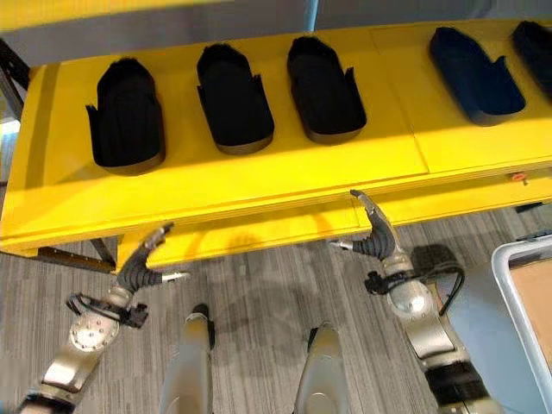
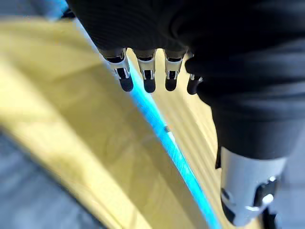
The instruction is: Move parts from the plastic box to the shelf.
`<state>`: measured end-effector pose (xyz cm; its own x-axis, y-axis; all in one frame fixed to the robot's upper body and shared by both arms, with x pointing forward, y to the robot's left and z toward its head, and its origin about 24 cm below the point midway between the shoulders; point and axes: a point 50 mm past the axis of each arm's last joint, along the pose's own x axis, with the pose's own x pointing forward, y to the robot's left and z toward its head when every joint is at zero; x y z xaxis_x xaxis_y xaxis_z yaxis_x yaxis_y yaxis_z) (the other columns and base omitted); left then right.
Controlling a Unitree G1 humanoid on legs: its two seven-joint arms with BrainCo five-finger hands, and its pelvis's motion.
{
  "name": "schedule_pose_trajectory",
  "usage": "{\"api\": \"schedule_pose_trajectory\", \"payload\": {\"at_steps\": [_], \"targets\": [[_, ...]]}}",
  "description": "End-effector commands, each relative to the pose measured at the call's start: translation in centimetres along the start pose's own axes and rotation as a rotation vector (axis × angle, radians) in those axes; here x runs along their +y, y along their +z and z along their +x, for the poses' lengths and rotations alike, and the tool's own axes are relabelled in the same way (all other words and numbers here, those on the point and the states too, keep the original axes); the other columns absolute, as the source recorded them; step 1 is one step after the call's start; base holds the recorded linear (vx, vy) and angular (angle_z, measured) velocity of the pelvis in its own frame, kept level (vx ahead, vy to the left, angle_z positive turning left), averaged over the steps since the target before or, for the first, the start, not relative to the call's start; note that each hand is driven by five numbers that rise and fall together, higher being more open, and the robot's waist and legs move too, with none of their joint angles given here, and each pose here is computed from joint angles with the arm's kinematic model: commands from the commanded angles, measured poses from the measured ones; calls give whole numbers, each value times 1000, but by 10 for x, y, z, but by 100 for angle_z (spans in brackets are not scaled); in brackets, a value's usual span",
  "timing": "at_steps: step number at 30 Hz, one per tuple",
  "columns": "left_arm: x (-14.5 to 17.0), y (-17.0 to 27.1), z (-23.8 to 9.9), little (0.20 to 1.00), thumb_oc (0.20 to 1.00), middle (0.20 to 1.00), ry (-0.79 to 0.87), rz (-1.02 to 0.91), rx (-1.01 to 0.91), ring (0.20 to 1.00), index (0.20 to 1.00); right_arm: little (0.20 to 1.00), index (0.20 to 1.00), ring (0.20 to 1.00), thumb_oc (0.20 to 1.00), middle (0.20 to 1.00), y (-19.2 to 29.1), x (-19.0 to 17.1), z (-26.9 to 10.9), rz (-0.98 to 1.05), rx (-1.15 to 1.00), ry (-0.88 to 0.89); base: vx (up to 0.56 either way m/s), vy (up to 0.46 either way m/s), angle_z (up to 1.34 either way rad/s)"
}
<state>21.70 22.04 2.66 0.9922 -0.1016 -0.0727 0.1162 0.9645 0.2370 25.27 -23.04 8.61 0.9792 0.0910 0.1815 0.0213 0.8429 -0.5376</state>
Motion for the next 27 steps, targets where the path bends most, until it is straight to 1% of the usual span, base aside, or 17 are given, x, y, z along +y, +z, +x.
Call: {"api": "schedule_pose_trajectory", "payload": {"at_steps": [1,2,6,9,13,15,16,19,24,27], "targets": [[5,10,0,1000,1000,1000,-36,-110,-61,1000,1000,1000,1000,1000,1000,1000,23,-11,14,97,-153,-42,53,-88,-4],[4,5,-5,1000,1000,1000,-23,-215,-48,1000,1000,1000,1000,1000,1000,1000,22,-10,5,148,-154,-30,78,-91,-2],[2,-7,-19,1000,1000,1000,-16,-368,-22,1000,1000,1000,1000,1000,1000,1000,18,-11,-15,198,-140,-16,115,-121,6],[-6,-23,-41,1000,1000,1000,27,-584,13,1000,1000,1000,1000,1000,1000,1000,18,-11,-35,245,-135,8,159,-196,-17],[-13,-29,-55,1000,1000,1000,50,-692,13,1000,1000,1000,1000,1000,1000,1000,15,-8,-47,294,-111,36,12,-175,-3],[-15,-31,-54,1000,1000,1000,48,-700,8,1000,1000,1000,1000,1000,1000,1000,10,-5,-50,308,-81,39,-77,-242,65],[-14,-30,-57,1000,1000,1000,84,-695,-7,1000,1000,1000,1000,1000,1000,1000,6,-1,-50,338,-60,55,-10,-177,86],[-16,-29,-55,1000,1000,1000,65,-689,-10,1000,1000,1000,1000,1000,1000,1000,4,1,-52,352,-47,63,7,-57,1],[-22,-29,-54,1000,1000,1000,37,-673,4,1000,1000,1000,1000,1000,1000,1000,-1,6,-54,410,-14,38,43,112,1],[-21,-29,-50,1000,1000,1000,47,-662,2,1000,1000,1000,1000,1000,1000,1000,-9,18,-55,452,35,42,52,231,-8]]}}
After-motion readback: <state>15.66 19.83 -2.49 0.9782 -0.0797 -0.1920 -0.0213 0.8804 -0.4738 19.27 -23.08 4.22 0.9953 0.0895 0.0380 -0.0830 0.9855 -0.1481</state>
